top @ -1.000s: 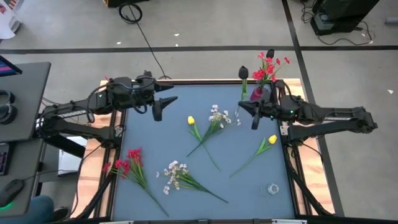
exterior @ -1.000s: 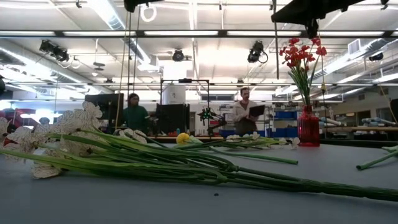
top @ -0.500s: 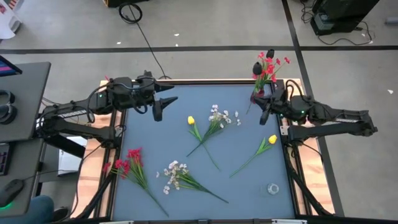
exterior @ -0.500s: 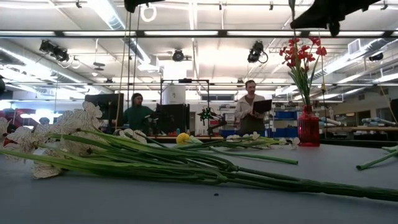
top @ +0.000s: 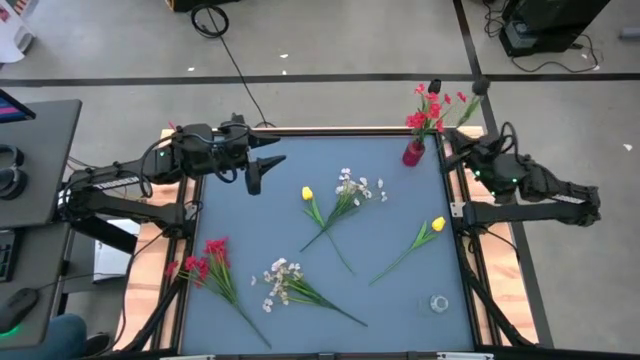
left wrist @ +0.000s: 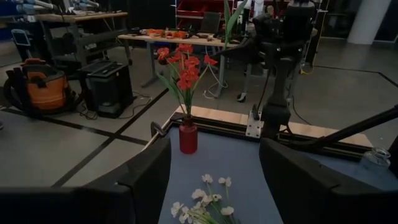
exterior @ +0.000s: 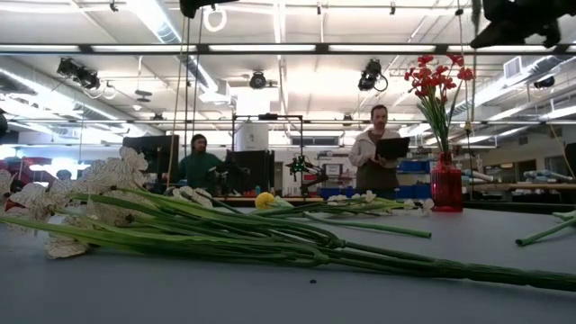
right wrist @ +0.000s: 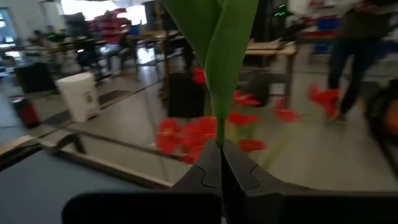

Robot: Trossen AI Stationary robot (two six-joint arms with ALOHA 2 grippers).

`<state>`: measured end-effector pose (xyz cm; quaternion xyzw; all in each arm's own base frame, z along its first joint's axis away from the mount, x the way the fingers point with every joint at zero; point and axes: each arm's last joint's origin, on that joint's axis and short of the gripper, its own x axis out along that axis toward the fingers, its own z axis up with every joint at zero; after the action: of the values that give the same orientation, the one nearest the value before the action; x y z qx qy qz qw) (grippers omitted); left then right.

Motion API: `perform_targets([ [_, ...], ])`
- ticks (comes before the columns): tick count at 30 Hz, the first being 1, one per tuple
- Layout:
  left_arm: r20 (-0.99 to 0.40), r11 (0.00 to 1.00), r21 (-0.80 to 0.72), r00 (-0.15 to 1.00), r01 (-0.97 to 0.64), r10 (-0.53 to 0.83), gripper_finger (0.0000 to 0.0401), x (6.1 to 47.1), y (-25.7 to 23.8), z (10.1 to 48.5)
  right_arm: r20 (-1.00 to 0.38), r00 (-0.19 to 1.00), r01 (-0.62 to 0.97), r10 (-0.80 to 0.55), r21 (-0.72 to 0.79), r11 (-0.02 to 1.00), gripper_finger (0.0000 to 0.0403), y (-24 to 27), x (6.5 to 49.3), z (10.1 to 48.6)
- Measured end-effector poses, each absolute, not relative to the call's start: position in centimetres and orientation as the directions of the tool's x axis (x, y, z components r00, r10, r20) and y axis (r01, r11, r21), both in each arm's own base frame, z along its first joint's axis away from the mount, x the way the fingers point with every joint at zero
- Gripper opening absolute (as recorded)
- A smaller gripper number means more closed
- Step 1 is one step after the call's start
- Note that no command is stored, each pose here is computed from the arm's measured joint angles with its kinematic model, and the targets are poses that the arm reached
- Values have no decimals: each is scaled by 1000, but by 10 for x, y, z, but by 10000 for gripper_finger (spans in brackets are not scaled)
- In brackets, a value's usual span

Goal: Sort flowers into vase by color
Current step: Put the black tulip into the red glass vase

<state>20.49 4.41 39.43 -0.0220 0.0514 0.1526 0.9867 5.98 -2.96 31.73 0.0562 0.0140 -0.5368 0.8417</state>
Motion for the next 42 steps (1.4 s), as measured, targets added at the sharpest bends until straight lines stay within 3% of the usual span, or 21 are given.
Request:
perform_targets([
  [4, -108, 952, -28, 948, -303, 299, 251, 205, 44, 394, -72, 324, 946, -943, 61, 320, 0, -30, 48, 308],
  [9, -108, 952, -27, 948, -303, 299, 251, 205, 44, 394, -56, 322, 947, -945, 38, 320, 0, -30, 50, 286],
  [12, -108, 953, -26, 948, -303, 299, 251, 205, 44, 394, -11, 312, 948, -950, 76, 310, 0, -31, 58, 276],
  [19, -108, 953, -26, 948, -303, 299, 251, 205, 44, 394, 84, 168, 972, -982, 151, 180, 0, -37, 70, 261],
  [31, -108, 953, -26, 948, -303, 299, 251, 205, 44, 394, 127, 128, 958, -984, 242, 156, 0, -54, 79, 243],
  [42, -108, 952, -27, 948, -303, 299, 251, 205, 44, 394, 148, 109, 966, -983, 219, 140, 0, -71, 87, 242],
])
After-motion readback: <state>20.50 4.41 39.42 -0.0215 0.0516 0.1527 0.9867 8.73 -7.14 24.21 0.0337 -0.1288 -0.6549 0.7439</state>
